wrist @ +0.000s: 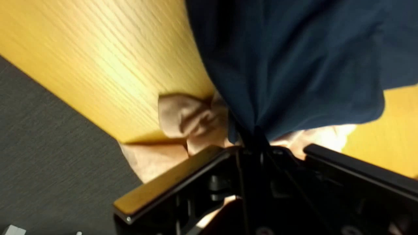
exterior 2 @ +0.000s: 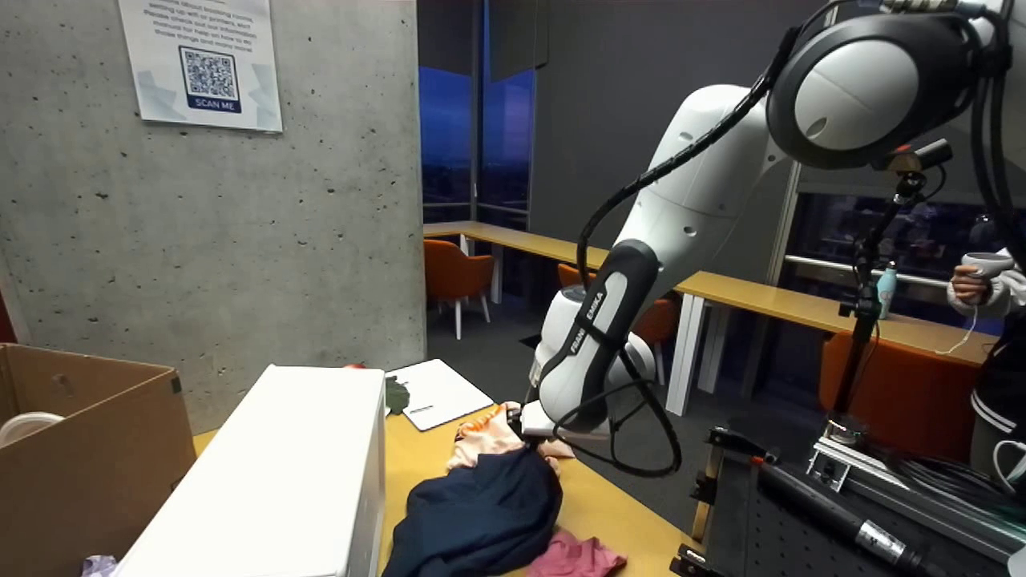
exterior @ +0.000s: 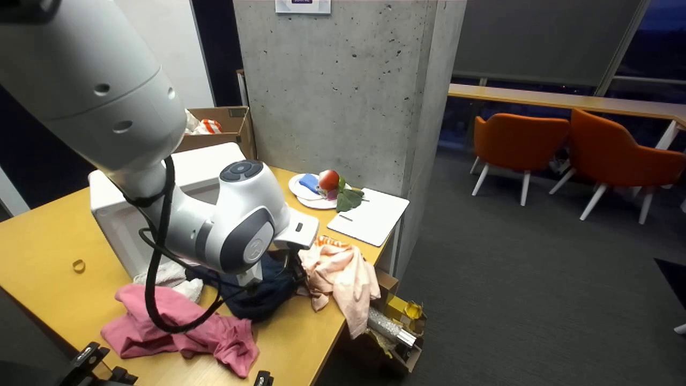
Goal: Put the blue cloth on the white box
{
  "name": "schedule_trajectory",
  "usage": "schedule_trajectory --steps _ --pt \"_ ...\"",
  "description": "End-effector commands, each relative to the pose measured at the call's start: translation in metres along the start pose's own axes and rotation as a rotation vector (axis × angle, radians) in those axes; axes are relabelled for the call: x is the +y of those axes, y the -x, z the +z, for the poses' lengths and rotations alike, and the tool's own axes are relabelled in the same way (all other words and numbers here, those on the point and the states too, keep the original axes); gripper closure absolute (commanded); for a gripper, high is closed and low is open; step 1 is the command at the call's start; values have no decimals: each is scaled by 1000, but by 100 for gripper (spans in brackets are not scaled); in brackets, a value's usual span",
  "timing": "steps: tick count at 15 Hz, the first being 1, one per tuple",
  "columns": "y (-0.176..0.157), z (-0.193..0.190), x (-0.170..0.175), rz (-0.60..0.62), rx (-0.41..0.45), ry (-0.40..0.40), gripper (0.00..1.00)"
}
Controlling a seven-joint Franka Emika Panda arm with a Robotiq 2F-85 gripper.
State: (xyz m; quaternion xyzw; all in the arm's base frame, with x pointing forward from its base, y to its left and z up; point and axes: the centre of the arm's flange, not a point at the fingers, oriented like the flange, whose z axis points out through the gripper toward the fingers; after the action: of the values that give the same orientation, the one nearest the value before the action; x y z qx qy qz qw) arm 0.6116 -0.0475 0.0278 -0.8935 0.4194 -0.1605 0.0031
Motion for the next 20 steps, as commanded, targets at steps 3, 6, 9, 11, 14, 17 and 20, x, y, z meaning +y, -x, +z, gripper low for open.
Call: schedule_trajectory --steps 3,6,9,11,14,17,20 --pt "-70 -123 21 61 123 -40 99" --pt "-110 -165 23 88 183 -41 99" --pt "-131 -198 -23 59 212 -40 99" --pt "-125 -216 -68 3 221 -58 99" --pt "-101 -239 -147 -94 236 -115 99" --pt "-68 -260 -226 -167 217 -159 99" --pt "-37 -306 -290 -234 246 -241 99"
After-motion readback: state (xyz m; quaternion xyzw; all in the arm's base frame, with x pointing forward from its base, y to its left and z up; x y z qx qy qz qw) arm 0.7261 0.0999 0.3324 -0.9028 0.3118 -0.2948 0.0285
